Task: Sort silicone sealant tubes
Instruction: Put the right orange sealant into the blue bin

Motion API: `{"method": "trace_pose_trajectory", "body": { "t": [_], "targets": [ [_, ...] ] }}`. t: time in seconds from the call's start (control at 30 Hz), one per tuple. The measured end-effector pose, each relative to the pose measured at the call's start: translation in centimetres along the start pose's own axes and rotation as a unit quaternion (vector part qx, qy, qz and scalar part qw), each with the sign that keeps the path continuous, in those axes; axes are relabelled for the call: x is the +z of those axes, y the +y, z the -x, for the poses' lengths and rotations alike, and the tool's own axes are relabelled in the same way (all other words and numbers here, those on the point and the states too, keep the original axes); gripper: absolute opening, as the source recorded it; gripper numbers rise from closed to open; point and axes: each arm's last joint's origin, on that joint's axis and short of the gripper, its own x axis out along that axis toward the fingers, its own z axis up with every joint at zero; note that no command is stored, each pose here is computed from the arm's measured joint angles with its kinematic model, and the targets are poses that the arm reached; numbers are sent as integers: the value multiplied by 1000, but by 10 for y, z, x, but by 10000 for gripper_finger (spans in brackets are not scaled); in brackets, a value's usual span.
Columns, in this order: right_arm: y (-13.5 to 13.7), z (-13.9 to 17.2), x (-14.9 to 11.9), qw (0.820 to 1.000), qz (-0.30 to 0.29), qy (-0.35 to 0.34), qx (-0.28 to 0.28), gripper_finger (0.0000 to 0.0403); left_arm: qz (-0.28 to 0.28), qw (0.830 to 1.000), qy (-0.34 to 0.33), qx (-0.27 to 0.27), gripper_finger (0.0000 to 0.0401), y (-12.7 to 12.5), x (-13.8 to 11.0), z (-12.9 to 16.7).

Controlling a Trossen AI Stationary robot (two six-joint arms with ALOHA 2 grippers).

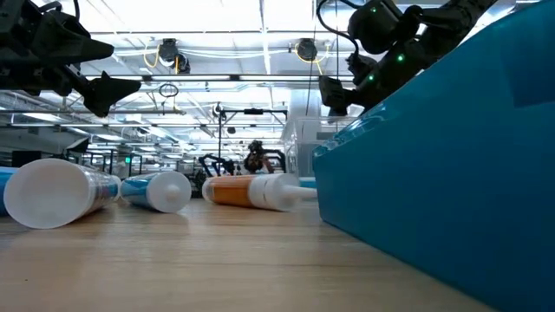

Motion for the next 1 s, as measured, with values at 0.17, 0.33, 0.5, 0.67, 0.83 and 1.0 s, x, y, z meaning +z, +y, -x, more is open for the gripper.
{"method": "trace_pose_trajectory", "body": {
  "t": [0.17, 0.33, 0.5, 0.67, 0.83, 1.0],
  "targets": [
    [2, 0, 3, 1000, -3, -9, 13, 274, 0, 1000, 0, 0, 361, 0, 0, 0],
    [6, 0, 7, 999, -3, -13, 47, 273, 0, 1000, 0, 0, 361, 0, 0, 0],
    [10, 1, 11, 996, -6, -20, 87, 270, 0, 1000, 0, 0, 361, 0, 0, 0],
    [15, 2, 15, 990, -6, -24, 140, 271, 0, 1000, 0, 0, 361, 0, 0, 0],
    [19, 4, 18, 980, 3, -23, 200, 270, 0, 1000, 0, 0, 361, 0, 0, 0],
    [23, 6, 20, 966, 16, -21, 256, 271, 0, 1000, 0, 0, 361, 0, 0, 0]
  ]
}}
